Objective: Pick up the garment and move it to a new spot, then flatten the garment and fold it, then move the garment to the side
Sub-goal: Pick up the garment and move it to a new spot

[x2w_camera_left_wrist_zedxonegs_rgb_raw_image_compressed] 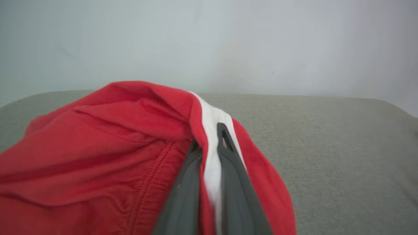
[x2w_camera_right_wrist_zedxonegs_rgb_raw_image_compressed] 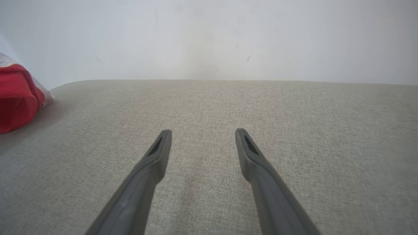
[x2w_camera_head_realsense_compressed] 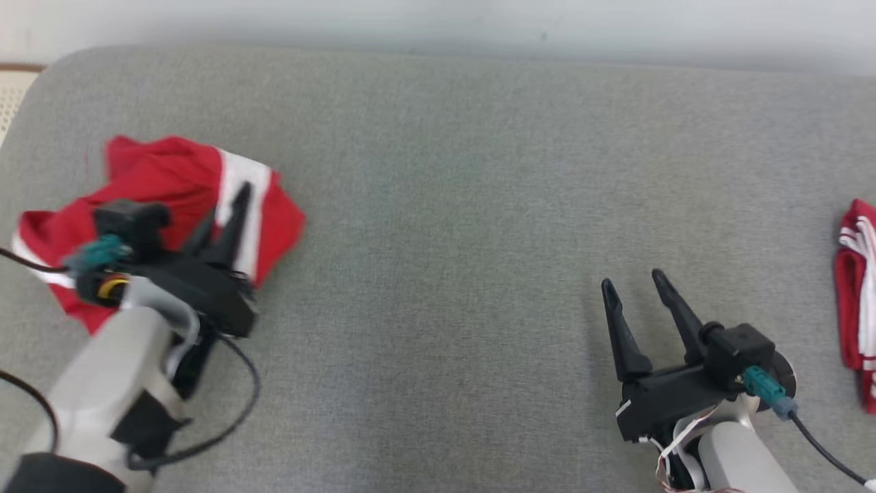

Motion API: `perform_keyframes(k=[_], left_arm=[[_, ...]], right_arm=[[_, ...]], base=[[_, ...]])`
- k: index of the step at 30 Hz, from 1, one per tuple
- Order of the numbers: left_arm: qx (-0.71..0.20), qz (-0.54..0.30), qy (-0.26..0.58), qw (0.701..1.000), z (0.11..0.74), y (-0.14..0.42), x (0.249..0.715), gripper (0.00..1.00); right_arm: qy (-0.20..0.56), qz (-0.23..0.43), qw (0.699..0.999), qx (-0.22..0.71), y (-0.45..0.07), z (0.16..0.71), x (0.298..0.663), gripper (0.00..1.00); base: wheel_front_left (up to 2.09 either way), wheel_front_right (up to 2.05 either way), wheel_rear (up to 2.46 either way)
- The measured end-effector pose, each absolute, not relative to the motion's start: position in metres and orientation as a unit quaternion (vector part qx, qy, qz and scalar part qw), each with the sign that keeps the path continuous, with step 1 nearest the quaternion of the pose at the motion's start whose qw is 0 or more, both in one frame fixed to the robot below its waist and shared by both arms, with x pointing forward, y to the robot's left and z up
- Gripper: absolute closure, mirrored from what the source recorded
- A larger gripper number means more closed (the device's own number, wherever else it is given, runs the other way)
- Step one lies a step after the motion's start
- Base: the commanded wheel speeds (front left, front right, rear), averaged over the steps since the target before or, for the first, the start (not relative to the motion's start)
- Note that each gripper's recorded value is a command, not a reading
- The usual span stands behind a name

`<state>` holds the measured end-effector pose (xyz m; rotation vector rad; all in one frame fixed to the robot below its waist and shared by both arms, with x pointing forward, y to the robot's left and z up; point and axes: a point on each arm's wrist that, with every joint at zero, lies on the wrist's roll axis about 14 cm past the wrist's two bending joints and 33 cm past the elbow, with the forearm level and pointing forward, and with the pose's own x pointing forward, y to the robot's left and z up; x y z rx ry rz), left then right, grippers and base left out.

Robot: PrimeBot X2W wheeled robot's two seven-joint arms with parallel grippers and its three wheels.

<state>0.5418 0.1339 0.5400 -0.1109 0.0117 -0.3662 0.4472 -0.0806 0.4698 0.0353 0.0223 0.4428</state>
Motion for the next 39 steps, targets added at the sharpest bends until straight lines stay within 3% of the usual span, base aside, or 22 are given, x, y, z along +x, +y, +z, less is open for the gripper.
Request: perform_keyframes(k=[14, 25, 26, 27, 28, 39], left_arm=[[-0.117, -0.360, -0.011, 0.925, 0.550, -0.033, 0.478, 1.00], [-0.118, -0.447, -0.007, 0.887, 0.550, -0.106, 0.446, 1.00], [-0.119, -0.444, -0.009, 0.888, 0.551, -0.106, 0.449, 0.90], [-0.120, -0.442, -0.012, 0.889, 0.553, -0.107, 0.451, 0.22], [-0.117, -0.441, -0.014, 0.890, 0.553, -0.107, 0.452, 0.00], [-0.114, -0.324, -0.028, 0.939, 0.542, -0.036, 0.471, 0.00]], right_arm=[[-0.006, 0.164, 0.986, 0.015, -0.117, 0.490, 0.425, 0.00], [-0.006, 0.104, 0.994, 0.008, -0.159, 0.494, 0.405, 0.00], [-0.006, 0.100, 0.995, 0.009, -0.162, 0.495, 0.403, 0.00], [-0.006, 0.096, 0.995, 0.008, -0.164, 0.495, 0.402, 0.00], [-0.007, 0.093, 0.996, 0.009, -0.167, 0.496, 0.401, 0.00], [-0.012, 0.115, 0.993, 0.017, -0.149, 0.498, 0.401, 0.00]], base=[[0.00, 0.00, 0.00], [0.00, 0.00, 0.00], [0.00, 0.00, 0.00], [0.00, 0.00, 0.00], [0.00, 0.00, 0.00], [0.00, 0.00, 0.00]])
